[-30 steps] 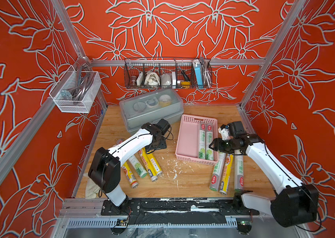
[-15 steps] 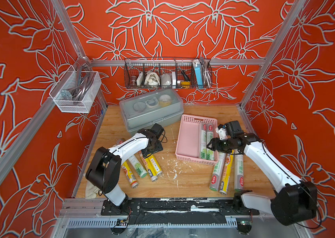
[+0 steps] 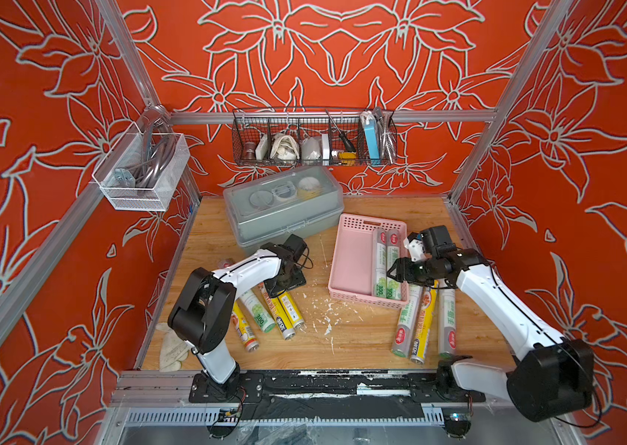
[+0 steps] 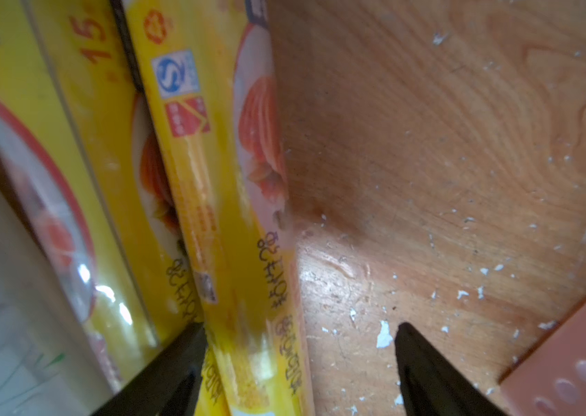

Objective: Put the plastic wrap into the basket
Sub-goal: Pick up the plastic wrap from the center of the board.

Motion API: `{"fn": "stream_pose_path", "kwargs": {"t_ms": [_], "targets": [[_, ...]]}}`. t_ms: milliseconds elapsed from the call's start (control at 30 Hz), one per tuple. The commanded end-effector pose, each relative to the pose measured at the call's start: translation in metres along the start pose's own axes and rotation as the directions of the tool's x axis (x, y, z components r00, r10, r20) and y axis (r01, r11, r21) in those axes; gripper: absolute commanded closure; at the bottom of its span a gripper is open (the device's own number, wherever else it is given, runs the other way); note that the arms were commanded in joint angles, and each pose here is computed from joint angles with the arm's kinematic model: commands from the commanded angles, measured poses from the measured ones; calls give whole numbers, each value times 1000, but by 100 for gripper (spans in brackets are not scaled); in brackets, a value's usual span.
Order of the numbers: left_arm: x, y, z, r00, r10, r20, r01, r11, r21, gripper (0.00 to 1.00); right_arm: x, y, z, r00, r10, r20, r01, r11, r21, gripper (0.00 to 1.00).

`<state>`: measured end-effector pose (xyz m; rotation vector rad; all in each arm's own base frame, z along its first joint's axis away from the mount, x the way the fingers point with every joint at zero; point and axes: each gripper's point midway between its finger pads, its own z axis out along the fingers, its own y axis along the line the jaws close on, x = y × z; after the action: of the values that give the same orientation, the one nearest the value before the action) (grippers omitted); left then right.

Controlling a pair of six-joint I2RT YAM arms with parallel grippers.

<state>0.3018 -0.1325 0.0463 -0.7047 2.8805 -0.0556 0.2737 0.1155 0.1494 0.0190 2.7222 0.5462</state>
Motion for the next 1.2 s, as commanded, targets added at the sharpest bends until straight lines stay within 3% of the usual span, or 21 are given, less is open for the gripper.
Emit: {"fn": "stream_pose_path", "kwargs": {"t_ms": [0,567,733,800,967,1167], "targets": [[5,11,9,1000,-10,-29,8,999,-46,16,-3,3,-2,1000,-9,3,9,1000,3,39],[-1,10,24,1000,-21,1,21,998,-60,31,-2,0,-2,1000,-8,1,8,1000,14,39],[1,11,28,1000,-23,-1,23,998,-61,38,-2,-1,-4,1000,-5,4,5,1000,20,39],[1,10,28,1000,-17,-1,17,998,-58,45,-2,-2,-4,1000,-4,6,4,1000,26,39],[6,4,23,1000,-2,-12,2,1000,-31,53,-1,-8,-9,1000,2,16,-3,998,63,39],[22,-15,2,997,71,-13,-71,997,9,54,-3,-23,-25,999,4,47,-11,989,148,38]]}}
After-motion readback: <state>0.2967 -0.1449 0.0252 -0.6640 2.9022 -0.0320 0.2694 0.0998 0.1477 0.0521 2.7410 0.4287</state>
